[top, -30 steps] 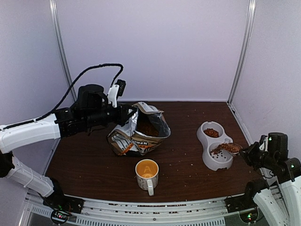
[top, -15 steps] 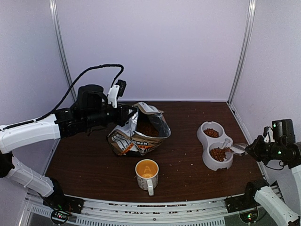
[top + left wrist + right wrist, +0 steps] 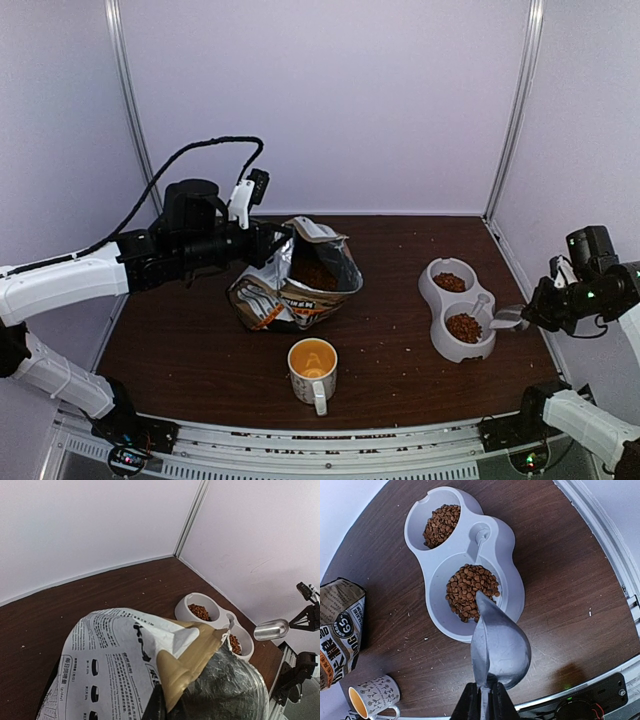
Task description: Serve the pet food
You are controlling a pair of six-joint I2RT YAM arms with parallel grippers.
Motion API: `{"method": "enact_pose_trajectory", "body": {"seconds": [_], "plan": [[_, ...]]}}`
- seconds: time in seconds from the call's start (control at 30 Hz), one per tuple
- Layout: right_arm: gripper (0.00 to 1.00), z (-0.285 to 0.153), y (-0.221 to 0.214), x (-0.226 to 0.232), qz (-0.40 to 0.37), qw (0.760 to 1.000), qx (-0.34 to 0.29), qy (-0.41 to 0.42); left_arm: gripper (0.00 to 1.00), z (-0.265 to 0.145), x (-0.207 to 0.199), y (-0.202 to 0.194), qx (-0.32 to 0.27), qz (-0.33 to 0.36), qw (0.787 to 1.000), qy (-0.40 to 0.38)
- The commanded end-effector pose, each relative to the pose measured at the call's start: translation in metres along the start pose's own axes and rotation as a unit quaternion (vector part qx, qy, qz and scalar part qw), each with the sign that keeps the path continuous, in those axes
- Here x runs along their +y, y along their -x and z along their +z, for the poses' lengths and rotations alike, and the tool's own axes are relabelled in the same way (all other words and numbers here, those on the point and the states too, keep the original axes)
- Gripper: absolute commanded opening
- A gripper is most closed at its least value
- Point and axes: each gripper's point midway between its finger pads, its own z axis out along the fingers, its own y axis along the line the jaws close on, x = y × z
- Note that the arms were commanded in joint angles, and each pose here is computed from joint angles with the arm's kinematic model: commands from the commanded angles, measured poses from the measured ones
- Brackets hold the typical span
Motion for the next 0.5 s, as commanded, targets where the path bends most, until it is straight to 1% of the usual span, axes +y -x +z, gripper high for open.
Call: {"method": "enact_pose_trajectory", "body": {"seconds": [0.0,0.1,0.17,0.3,0.4,0.47], "plan": [[0.0,-0.013,0.021,0.021,-0.038,0.997,-0.045,0.042,0.0,-0.004,-0.009,0.029,-0.049,0.009,0.998,-0.023],[0.0,-0.028,0.028,0.066,-0.053,0.983,-0.066,0.165,0.0,-0.003,-0.008,0.029,-0.044,0.01,0.999,-0.021],[0.0,-0.041,0.027,0.097,-0.069,0.963,-0.066,0.254,0.0,-0.003,-0.008,0.029,-0.042,0.01,0.999,-0.019],[0.0,-0.071,0.019,0.149,-0.107,0.91,-0.056,0.396,0.0,-0.001,-0.009,0.029,-0.039,0.005,0.999,-0.022],[0.0,-0.098,0.01,0.186,-0.135,0.866,-0.048,0.479,0.0,0.003,-0.007,0.026,-0.037,0.002,0.999,-0.019],[0.0,-0.113,0.001,0.209,-0.161,0.839,-0.045,0.518,0.0,0.006,-0.004,0.024,-0.036,0.0,0.999,-0.01]]}}
